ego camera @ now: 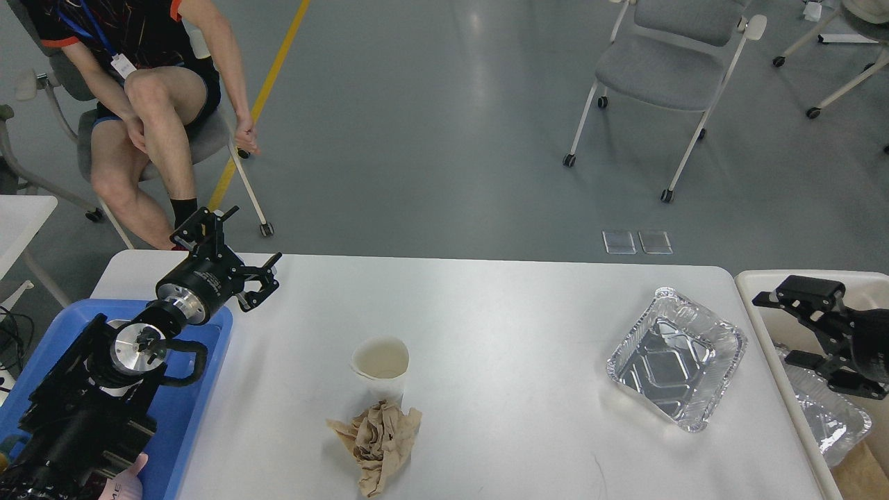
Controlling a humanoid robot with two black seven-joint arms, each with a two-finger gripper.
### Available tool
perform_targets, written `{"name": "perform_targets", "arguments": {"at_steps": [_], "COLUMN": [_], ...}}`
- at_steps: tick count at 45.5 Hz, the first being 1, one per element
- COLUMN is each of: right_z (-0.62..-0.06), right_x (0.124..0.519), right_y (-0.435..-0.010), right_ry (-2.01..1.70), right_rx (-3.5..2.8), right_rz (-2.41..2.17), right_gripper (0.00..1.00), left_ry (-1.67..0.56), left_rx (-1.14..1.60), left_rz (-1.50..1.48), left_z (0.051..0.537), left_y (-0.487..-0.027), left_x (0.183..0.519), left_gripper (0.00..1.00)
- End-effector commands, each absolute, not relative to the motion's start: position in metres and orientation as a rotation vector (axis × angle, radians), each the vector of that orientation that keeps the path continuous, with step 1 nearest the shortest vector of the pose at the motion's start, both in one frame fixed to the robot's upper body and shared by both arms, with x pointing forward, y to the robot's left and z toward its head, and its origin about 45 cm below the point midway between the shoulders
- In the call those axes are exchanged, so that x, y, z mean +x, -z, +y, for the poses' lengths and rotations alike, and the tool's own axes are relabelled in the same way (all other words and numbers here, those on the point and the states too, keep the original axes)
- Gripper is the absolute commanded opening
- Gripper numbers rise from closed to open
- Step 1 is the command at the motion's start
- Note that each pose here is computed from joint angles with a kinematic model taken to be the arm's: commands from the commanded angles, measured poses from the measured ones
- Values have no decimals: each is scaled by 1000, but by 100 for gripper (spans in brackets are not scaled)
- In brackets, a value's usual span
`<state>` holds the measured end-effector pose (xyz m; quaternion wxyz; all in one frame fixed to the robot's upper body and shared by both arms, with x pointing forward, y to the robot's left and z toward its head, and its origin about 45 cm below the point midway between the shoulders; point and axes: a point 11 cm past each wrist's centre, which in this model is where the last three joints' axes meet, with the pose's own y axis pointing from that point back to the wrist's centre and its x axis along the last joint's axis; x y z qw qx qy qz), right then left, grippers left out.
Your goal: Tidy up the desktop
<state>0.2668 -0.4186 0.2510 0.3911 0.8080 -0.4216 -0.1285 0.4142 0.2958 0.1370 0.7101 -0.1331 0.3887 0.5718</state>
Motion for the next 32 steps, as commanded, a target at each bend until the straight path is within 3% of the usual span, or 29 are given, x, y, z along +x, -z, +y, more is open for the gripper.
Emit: {"name": "perform_targets", "arguments": {"at_steps": [1,7,16,32], "right_z": [-423,-434,-441,-449], "right_x": [237,215,215,246], "right_y": [-273,-295,-299,-244], "right_ry": [311,293,277,134], "right_rx": [2009,1945,1916,1862], "right_rz": [-991,-970,-989,-900], "right_gripper": [100,100,100,100], "left_ry": [-1278,-1282,-1289,-1306], "left_rx": [-292,-291,-288,-276], "left_rz": [869,873,879,893], "left_z": [295,295,295,298], "left_y": [-136,-135,-133,-127], "left_x": [414,414,413,410], "left_gripper": [97,97,97,97]}}
